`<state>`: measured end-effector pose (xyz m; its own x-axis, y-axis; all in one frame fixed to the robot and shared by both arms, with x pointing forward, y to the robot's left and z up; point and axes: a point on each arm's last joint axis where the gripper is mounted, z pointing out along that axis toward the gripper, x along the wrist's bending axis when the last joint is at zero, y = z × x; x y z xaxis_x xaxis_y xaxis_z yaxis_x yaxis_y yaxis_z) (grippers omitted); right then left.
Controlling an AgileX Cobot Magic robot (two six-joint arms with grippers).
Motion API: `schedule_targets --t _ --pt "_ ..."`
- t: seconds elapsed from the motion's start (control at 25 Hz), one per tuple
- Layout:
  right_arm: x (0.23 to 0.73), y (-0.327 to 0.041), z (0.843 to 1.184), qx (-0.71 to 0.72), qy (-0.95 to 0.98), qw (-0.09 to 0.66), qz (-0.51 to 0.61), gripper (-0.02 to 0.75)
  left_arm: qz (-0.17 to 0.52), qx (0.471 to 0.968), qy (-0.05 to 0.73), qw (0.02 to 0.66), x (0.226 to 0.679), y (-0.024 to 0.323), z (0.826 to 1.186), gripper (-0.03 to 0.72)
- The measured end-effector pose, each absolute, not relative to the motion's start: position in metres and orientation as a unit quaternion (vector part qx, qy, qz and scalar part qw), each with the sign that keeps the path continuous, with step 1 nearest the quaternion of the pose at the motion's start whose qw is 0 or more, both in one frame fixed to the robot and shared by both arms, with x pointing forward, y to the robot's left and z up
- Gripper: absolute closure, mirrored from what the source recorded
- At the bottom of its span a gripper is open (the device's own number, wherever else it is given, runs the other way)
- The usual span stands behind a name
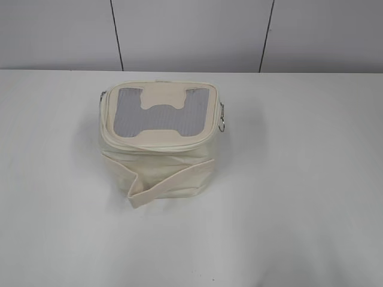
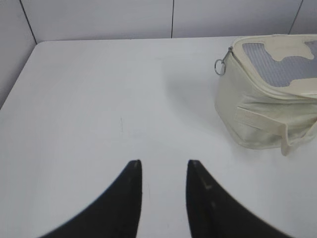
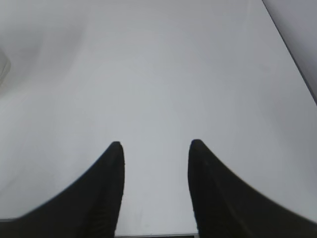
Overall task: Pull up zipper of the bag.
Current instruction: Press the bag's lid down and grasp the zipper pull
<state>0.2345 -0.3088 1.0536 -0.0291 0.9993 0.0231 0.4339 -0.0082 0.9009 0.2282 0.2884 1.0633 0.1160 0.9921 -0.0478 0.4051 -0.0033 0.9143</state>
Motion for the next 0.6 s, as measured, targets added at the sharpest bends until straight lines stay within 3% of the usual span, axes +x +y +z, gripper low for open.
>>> schedule_targets --t 0.6 --pt "0.2345 -0.3088 1.0536 0.594 0.603 0.364 0.389 0.394 0.348 0.617 0.566 0.421 0.2282 0.2884 1.0633 0.451"
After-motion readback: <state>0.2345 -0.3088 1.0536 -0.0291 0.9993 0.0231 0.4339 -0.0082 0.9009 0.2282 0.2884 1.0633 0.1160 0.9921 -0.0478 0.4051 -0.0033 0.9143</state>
